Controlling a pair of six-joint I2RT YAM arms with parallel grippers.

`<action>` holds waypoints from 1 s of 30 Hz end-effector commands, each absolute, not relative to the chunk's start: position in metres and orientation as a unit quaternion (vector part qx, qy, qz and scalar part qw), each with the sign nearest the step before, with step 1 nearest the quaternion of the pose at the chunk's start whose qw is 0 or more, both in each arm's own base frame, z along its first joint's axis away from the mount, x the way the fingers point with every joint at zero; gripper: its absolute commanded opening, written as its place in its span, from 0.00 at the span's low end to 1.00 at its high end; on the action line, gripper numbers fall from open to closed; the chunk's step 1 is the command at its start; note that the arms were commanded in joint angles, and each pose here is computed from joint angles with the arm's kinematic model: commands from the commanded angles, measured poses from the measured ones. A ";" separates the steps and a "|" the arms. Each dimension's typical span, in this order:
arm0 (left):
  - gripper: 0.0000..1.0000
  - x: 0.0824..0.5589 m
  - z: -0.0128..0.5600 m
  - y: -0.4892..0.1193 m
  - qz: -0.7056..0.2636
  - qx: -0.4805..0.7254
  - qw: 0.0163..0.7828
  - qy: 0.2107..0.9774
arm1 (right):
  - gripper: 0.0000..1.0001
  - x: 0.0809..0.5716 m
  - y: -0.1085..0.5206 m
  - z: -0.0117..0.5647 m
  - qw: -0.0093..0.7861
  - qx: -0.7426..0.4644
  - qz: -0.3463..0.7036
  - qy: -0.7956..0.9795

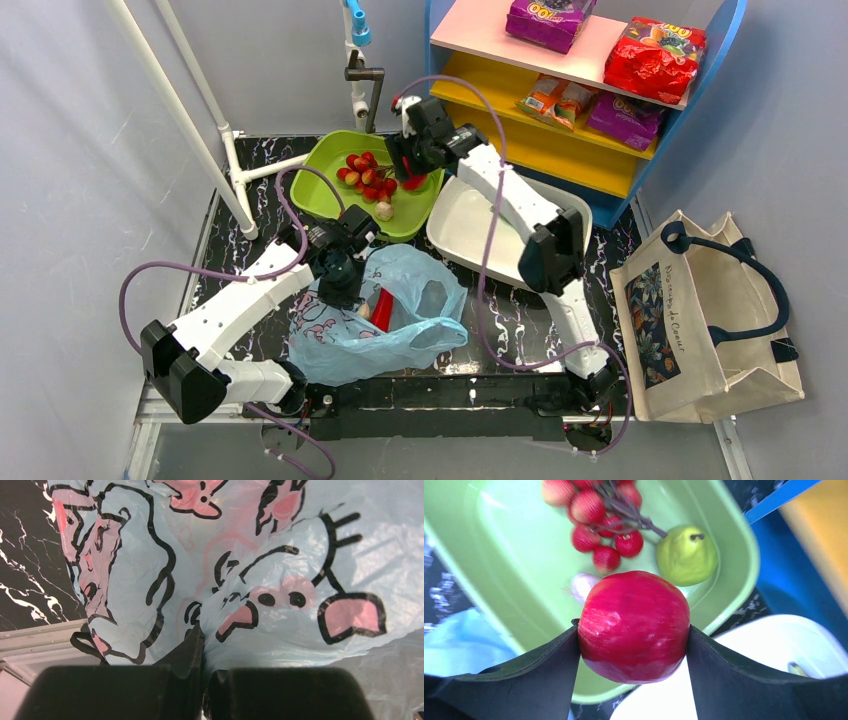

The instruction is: Place the food into the grocery bag and tie it

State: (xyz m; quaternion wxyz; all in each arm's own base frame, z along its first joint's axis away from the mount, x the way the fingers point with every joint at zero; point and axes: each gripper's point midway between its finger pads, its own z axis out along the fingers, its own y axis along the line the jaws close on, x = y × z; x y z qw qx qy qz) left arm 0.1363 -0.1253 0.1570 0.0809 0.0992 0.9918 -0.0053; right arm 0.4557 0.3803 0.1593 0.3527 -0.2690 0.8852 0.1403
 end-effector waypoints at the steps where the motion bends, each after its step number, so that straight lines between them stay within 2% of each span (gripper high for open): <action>1: 0.00 0.147 0.178 -0.131 -0.020 0.103 0.108 0.989 | 0.54 0.437 0.369 0.296 0.461 -0.234 0.189 0.835; 8: 0.00 0.172 0.198 -0.149 -0.033 0.127 0.137 0.982 | 0.52 0.387 0.326 0.341 0.469 -0.195 0.201 0.837; 20: 0.00 0.204 0.213 -0.182 -0.069 0.131 0.165 0.975 | 0.50 0.287 0.248 0.350 0.452 -0.117 0.237 0.852; 30: 0.00 0.212 0.220 -0.200 -0.100 0.112 0.171 0.974 | 0.50 0.195 0.252 0.351 0.405 -0.146 0.399 0.810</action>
